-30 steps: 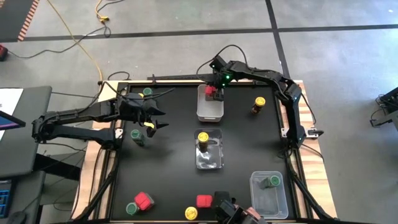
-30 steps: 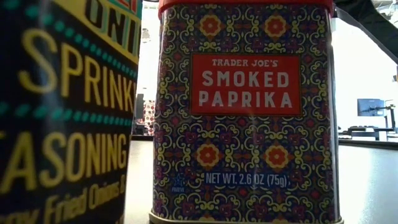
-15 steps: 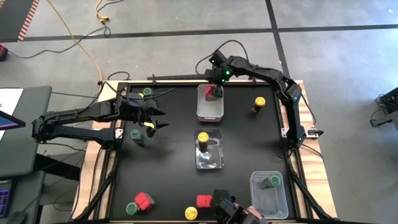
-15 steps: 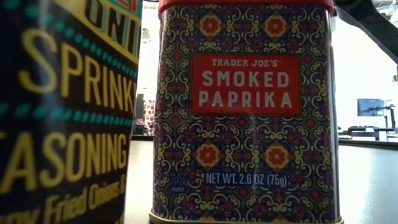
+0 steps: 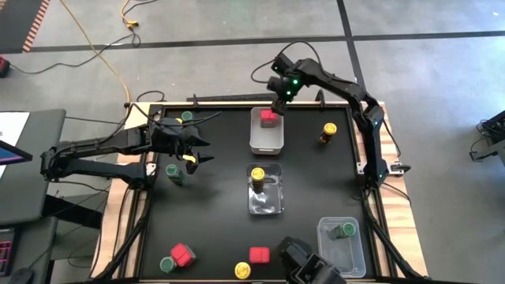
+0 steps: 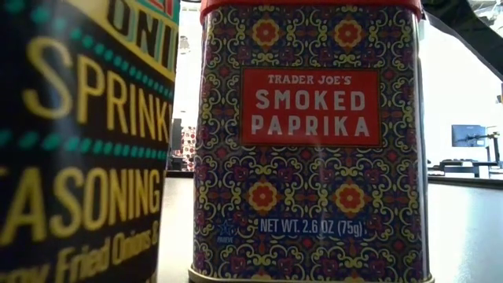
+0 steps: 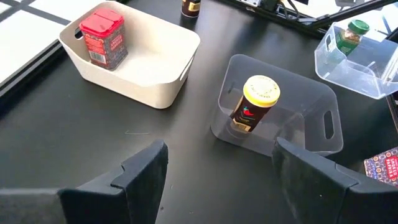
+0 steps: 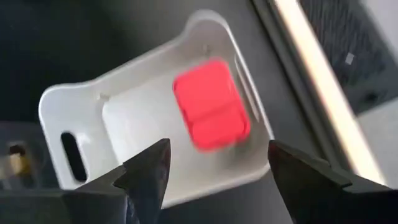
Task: Sort spices by type
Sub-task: Put the top left yellow seasoning bottle into the black bin
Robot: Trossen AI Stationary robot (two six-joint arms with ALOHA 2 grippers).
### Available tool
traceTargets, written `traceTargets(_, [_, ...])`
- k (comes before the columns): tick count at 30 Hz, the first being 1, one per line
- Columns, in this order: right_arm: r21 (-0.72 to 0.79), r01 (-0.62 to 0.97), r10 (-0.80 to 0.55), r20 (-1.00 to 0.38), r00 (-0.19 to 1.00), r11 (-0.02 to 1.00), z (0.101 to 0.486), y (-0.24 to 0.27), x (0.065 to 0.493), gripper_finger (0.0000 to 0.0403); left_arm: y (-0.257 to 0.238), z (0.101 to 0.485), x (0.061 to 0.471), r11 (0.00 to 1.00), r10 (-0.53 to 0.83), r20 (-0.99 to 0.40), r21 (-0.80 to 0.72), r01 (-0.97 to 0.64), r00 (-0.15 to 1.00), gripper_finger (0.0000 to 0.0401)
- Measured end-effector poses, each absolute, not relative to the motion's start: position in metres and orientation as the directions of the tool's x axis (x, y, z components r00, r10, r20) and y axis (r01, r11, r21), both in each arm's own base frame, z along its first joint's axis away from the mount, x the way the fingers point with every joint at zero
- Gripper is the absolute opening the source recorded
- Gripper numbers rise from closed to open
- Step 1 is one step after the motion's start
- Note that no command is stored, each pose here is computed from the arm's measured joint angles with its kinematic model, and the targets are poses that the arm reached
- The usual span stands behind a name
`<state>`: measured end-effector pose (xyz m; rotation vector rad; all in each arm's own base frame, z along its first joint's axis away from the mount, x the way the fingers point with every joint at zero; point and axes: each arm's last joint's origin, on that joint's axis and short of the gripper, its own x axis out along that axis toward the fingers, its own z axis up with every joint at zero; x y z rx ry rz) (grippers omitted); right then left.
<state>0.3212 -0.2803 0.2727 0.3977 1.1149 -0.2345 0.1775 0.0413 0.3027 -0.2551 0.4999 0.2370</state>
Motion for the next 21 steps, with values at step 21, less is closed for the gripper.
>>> traceTargets(21, [0.145, 0.603, -0.129, -0.913, 0.387, 0.785, 0.319, -0.162, 0.279, 0.0297, 0.041, 0.303, 0.177, 0.941, 0.161, -0.498, -0.182, -0.284, 0.852, 0.0276])
